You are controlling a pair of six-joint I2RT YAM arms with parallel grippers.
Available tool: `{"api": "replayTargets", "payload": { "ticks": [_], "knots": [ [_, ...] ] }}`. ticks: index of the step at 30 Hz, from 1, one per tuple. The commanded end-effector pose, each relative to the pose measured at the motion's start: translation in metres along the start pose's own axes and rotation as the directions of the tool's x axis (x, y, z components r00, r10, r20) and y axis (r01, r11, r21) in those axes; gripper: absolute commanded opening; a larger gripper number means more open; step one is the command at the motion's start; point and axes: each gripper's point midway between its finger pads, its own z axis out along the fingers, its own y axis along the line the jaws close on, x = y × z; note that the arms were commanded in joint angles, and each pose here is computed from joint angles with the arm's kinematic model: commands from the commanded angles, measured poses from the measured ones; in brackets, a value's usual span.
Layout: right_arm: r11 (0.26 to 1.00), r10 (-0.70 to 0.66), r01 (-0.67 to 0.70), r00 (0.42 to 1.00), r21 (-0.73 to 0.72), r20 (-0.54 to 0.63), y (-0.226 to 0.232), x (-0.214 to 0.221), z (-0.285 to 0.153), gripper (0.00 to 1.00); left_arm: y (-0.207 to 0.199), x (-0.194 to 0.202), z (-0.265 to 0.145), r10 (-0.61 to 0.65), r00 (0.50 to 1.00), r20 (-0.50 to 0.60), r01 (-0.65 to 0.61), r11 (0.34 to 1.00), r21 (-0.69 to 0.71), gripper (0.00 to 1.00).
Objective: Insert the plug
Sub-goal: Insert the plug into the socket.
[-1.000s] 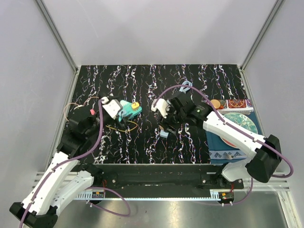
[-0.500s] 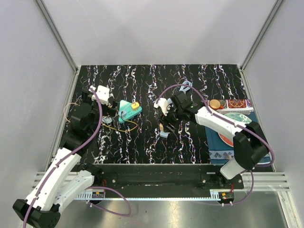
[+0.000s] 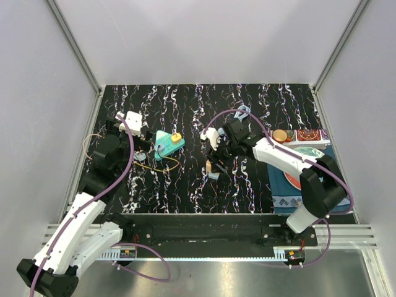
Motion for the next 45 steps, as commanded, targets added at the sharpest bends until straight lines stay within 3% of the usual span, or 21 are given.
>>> {"api": "replayTargets", "payload": {
  "ticks": [1, 45],
  "knots": [
    [1.0, -0.018, 0.018, 0.998, -0.007, 0.052, -0.004, -0.011, 0.002, 0.0, 0.01, -0.011, 0.001, -0.016, 0.999, 0.044, 0.018, 0.999, -0.049, 0.99],
    [0.999, -0.001, 0.003, 0.999, 0.047, -0.053, -0.013, 0.018, 0.001, 0.0, 0.006, -0.01, 0.001, -0.009, 0.999, 0.052, 0.01, 1.0, -0.029, 0.99]
  ]
}}
